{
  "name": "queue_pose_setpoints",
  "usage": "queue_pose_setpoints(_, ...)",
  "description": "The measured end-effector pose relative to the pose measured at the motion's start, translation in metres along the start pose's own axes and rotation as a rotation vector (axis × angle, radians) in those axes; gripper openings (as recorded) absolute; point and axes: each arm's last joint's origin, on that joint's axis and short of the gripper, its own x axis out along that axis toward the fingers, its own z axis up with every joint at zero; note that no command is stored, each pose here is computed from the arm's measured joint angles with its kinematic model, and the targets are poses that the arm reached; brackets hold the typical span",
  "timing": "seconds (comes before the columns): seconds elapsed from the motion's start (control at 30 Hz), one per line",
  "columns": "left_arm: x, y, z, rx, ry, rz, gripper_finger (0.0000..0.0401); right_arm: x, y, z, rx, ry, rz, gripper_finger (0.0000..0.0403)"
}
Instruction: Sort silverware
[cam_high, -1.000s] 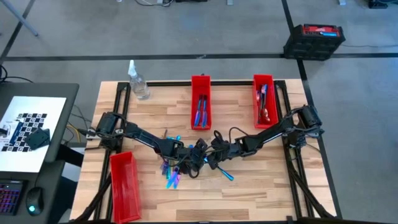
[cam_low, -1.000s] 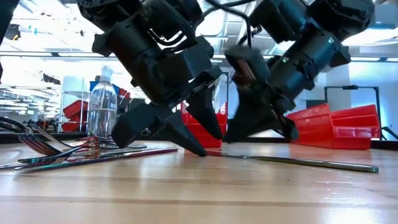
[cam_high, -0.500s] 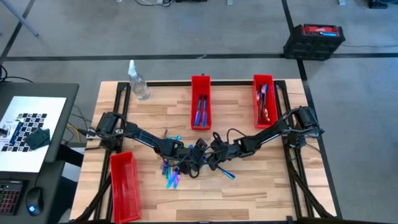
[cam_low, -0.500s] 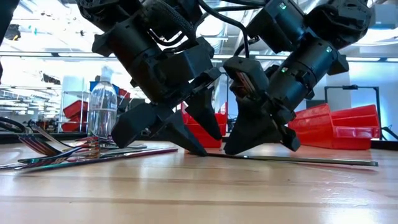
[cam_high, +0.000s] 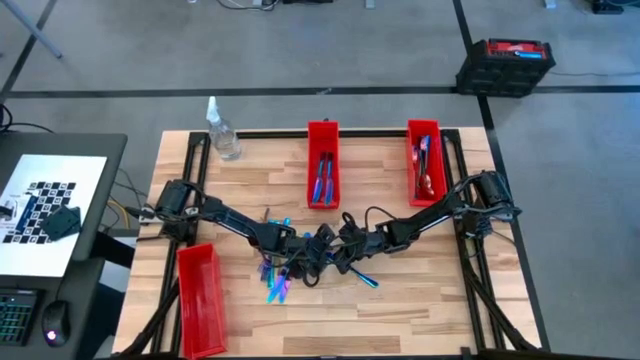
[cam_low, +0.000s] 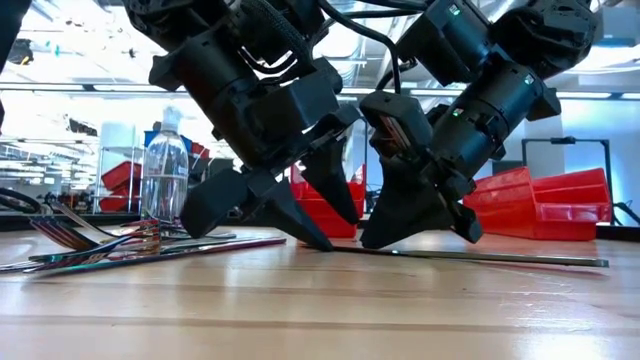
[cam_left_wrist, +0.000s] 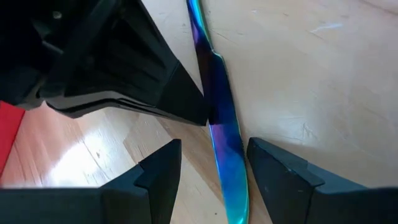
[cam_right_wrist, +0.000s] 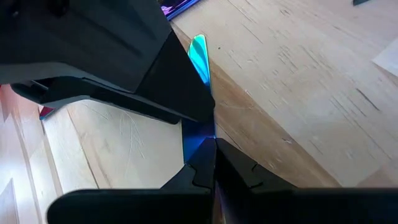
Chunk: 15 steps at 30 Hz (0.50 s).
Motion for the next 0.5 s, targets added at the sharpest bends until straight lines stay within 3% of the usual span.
queue_pose_setpoints(0.2, 0.02, -0.011, -0.001, 0.124, 0.046, 0.043, 0.0179, 0.0, 0.0, 0.0, -0.002, 0.001, -0.001, 0.0)
queue_pose_setpoints(0.5, 0.023, 0.002, 0.003, 0.09, 0.053, 0.069, 0.0161, 0.0, -0.001, -0.001, 0.011, 0.007, -0.003, 0.0)
